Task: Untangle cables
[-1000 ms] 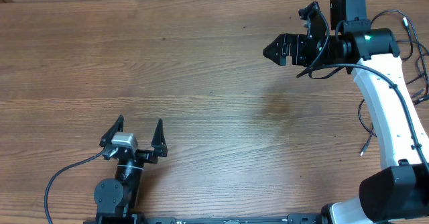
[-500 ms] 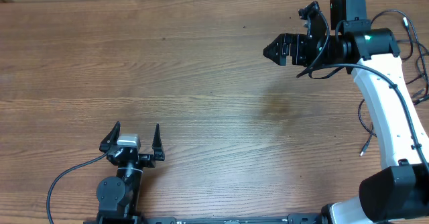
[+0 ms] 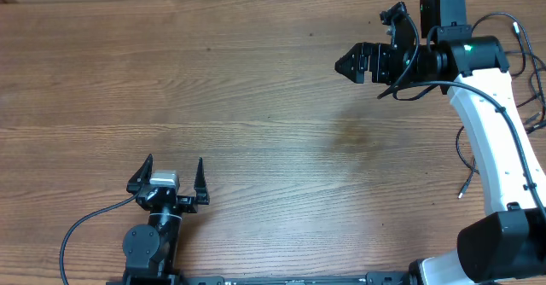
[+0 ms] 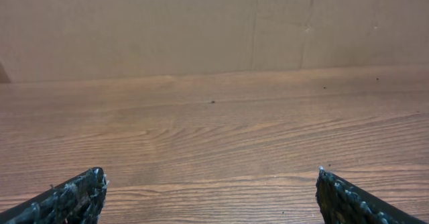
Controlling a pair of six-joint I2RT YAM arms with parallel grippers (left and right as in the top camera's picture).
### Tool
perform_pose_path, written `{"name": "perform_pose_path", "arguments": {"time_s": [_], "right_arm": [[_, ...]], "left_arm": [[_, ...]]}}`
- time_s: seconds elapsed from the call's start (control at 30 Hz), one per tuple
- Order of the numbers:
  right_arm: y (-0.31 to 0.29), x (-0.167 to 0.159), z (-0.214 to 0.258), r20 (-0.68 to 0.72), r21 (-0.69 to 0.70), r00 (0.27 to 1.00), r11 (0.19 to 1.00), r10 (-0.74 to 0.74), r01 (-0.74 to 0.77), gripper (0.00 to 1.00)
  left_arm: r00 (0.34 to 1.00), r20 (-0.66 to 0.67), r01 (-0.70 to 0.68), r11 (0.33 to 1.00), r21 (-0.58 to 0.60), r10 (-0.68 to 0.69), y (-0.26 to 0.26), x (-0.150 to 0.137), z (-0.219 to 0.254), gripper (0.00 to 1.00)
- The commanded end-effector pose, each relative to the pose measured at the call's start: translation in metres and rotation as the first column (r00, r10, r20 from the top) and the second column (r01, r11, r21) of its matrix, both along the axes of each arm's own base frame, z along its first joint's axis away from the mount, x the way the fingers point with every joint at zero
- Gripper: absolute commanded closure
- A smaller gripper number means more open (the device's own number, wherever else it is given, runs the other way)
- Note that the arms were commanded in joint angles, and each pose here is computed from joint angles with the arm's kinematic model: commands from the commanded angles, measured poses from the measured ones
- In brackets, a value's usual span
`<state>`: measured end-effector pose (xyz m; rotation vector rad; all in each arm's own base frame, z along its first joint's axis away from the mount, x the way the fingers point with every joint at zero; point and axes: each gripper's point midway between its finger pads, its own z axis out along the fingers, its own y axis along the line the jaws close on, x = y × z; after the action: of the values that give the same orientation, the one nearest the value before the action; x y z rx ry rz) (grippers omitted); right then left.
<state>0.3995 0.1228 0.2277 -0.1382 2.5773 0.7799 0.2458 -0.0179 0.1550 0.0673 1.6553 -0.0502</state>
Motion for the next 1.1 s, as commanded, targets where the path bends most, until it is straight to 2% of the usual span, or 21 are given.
{"name": "perform_pose_path", "arguments": {"time_s": [0.0,0.8,1.07], "right_arm": [[-0.002,-0.003,0.010,0.031,0.000,1.000,1.000,-0.003,0.003,0.00],[-0.006,-0.002,0.009,0.033,-0.024,0.999,1.000,-0.017,0.018,0.00],[-0.034,-0.008,0.040,0.160,-0.149,0.982,0.981,-0.103,0.127,0.00]], "left_arm": [[1.000,0.011,-0.019,1.000,0.022,0.018,0.004,0.000,0.001,0.01],[1.000,0.010,-0.018,1.000,0.022,0.018,0.004,0.000,0.001,0.00],[1.000,0.010,-0.018,1.000,0.023,0.018,0.004,0.000,0.001,0.00]]}}
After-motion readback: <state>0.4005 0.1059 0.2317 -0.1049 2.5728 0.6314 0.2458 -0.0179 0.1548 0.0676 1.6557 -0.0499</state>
